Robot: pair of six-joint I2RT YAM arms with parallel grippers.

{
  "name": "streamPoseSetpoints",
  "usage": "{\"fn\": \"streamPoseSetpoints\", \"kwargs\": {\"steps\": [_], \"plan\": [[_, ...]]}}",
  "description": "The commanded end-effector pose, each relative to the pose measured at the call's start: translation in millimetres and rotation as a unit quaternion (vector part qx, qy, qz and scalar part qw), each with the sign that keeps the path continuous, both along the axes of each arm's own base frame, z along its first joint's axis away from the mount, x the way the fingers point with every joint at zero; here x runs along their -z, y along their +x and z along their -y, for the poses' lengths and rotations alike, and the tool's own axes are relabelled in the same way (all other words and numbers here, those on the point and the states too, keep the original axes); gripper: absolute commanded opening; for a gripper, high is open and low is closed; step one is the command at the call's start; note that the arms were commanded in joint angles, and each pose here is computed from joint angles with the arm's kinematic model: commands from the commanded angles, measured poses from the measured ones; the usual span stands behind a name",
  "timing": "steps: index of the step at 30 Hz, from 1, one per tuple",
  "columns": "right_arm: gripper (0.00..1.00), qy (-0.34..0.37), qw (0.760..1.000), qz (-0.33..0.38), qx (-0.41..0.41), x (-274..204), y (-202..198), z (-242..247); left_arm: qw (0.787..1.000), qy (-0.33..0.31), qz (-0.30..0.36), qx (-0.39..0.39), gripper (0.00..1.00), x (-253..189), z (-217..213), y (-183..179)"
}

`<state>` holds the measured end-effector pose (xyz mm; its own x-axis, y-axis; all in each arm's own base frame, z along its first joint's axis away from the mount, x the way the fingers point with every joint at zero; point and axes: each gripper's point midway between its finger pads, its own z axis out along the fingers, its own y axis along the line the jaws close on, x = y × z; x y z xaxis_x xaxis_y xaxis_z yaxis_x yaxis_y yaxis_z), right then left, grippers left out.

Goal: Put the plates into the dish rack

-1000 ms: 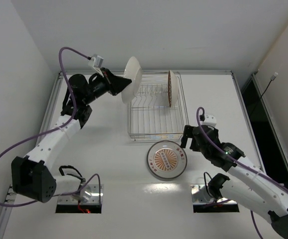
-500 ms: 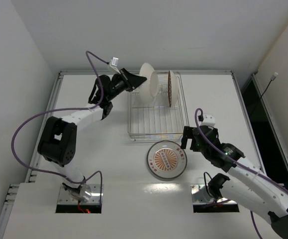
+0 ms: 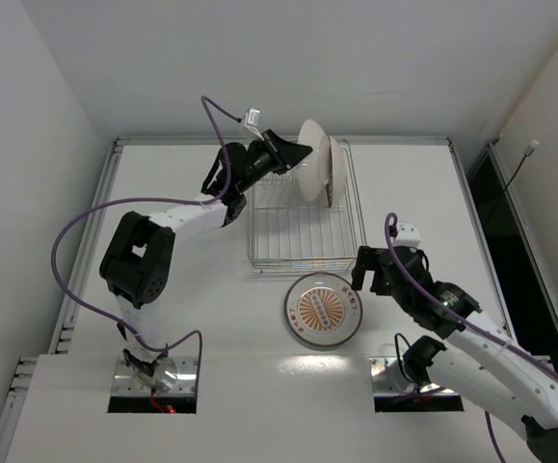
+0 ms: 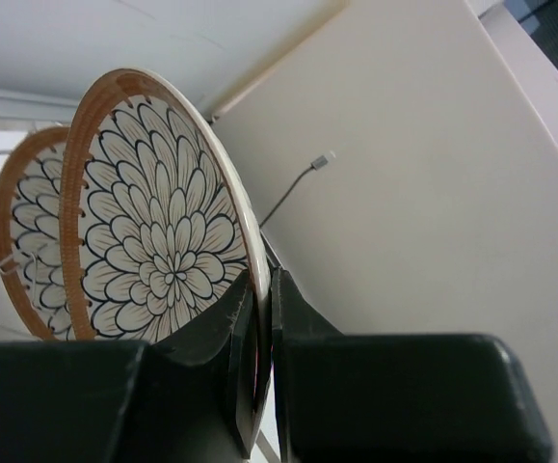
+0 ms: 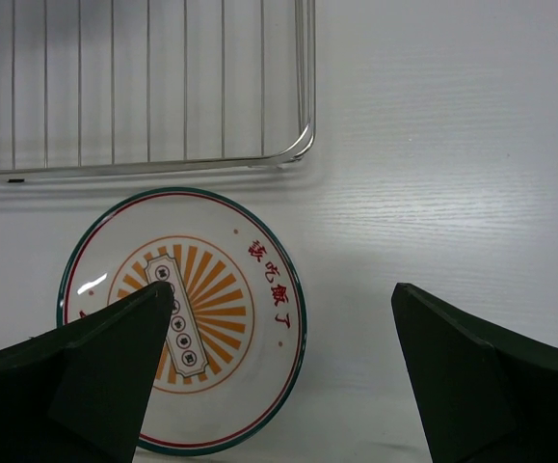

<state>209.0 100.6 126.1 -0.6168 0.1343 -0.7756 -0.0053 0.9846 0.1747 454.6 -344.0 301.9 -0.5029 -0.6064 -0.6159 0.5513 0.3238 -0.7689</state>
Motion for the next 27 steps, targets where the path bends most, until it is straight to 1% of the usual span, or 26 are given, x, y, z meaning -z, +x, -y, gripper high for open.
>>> {"fn": "streamPoseSetpoints", "kwargs": {"steps": [1,2,3,5,6,11,12,15,16,19,20,23,27], "plan": [[0.96,0.006,1.000,0.005,-0.007,-0.5,-1.5,-0.6,0.987,-0.083,0.135,-0.036,0.00,-105.2,-3.9,-7.8],[0.96,0.006,1.000,0.006,-0.007,-0.5,-1.5,-0.6,0.987,-0.080,0.133,-0.039,0.00,-99.6,2.5,-4.4],[0.96,0.008,1.000,0.004,-0.011,-0.6,-3.6,-1.0,0.986,-0.087,0.133,-0.055,0.00,-106.8,-0.9,0.2],[0.96,0.009,1.000,0.004,-0.011,-0.6,-3.7,-1.0,0.988,-0.085,0.120,-0.057,0.00,-97.2,10.8,3.8],[0.96,0.007,1.000,0.002,-0.017,-0.3,-4.3,-2.0,0.987,-0.087,0.113,-0.072,0.00,-92.2,9.7,12.2],[0.96,0.009,1.000,0.005,-0.023,-3.7,-4.0,-3.9,0.988,-0.091,0.078,-0.100,0.00,-75.6,23.6,15.5],[0.96,0.009,1.000,0.005,-0.023,-3.7,-4.0,-3.9,0.986,-0.091,0.078,-0.118,0.00,-75.6,19.3,19.9],[0.96,0.013,0.999,0.006,-0.033,-5.1,-5.6,-6.3,0.985,-0.087,0.061,-0.132,0.00,-63.9,23.1,19.2],[0.96,0.016,0.999,0.010,-0.033,-7.3,-5.7,-6.2,0.984,-0.092,0.064,-0.137,0.00,-66.5,21.5,19.7],[0.96,0.018,0.999,0.014,-0.040,-9.2,-6.6,-7.1,0.983,-0.086,0.057,-0.152,0.00,-56.6,22.4,22.5],[0.96,0.018,0.999,0.014,-0.040,-9.2,-6.6,-7.1,0.984,-0.083,0.052,-0.147,0.00,-54.0,27.8,19.2],[0.96,0.020,0.999,0.012,-0.043,-9.0,-7.4,-8.5,0.984,-0.076,0.050,-0.154,0.00,-48.8,29.7,25.1],[0.97,0.020,0.999,0.012,-0.043,-9.3,-8.8,-7.4,0.988,-0.072,0.039,-0.133,0.00,-35.7,41.5,22.0]]}}
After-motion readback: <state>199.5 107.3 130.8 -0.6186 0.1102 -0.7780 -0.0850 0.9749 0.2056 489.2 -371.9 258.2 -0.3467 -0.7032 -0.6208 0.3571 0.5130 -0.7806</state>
